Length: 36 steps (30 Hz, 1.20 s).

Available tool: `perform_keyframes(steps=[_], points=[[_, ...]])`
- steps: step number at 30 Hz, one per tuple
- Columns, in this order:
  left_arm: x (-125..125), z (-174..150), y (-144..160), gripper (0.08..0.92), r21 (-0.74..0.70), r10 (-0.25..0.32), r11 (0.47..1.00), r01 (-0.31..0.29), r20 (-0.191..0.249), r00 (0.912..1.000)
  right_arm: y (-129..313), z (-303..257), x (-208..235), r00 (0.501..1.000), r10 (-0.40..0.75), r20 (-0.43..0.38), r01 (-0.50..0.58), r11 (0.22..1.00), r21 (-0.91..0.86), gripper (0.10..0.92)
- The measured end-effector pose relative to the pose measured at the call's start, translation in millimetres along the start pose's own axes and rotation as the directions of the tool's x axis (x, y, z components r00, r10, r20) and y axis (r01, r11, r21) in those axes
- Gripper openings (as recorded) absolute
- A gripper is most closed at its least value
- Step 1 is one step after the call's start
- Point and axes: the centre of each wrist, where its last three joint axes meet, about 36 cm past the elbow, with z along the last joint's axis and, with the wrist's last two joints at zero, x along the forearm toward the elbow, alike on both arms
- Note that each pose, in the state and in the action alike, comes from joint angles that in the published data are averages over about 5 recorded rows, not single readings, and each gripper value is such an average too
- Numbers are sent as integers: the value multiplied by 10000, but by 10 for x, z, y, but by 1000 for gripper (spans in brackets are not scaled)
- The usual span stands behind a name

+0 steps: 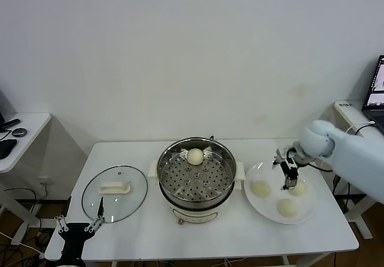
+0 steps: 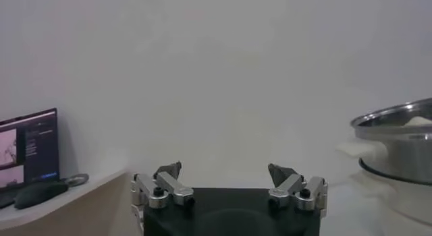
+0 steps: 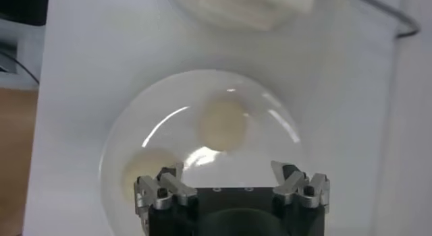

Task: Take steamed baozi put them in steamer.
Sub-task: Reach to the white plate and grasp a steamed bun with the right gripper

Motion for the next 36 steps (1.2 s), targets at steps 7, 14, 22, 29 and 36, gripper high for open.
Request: perform_keyframes(steps=[7, 14, 22, 29, 36], points=[[28, 8, 31, 823, -155, -41, 9999, 41, 5, 10000, -38, -52, -359, 9999, -120, 52, 120, 9999, 94, 823], [56, 28, 63, 823, -296, -104, 9995, 104, -25, 9999, -153, -123, -583, 9999, -50, 101, 48, 9999, 150, 823], [59, 38, 71, 823, -342, -130, 9993, 129, -20, 9999, -216, -179, -793, 9998, -154, 145, 153, 9999, 74, 822], [65, 39, 68, 823, -341, -132, 9993, 131, -34, 9999, -220, -215, -893, 9995, -282, 158, 281, 9996, 40, 740], [73, 33, 66, 823, -341, -136, 9993, 135, -26, 9999, -240, -243, -903, 9994, -284, 186, 283, 9996, 21, 563]])
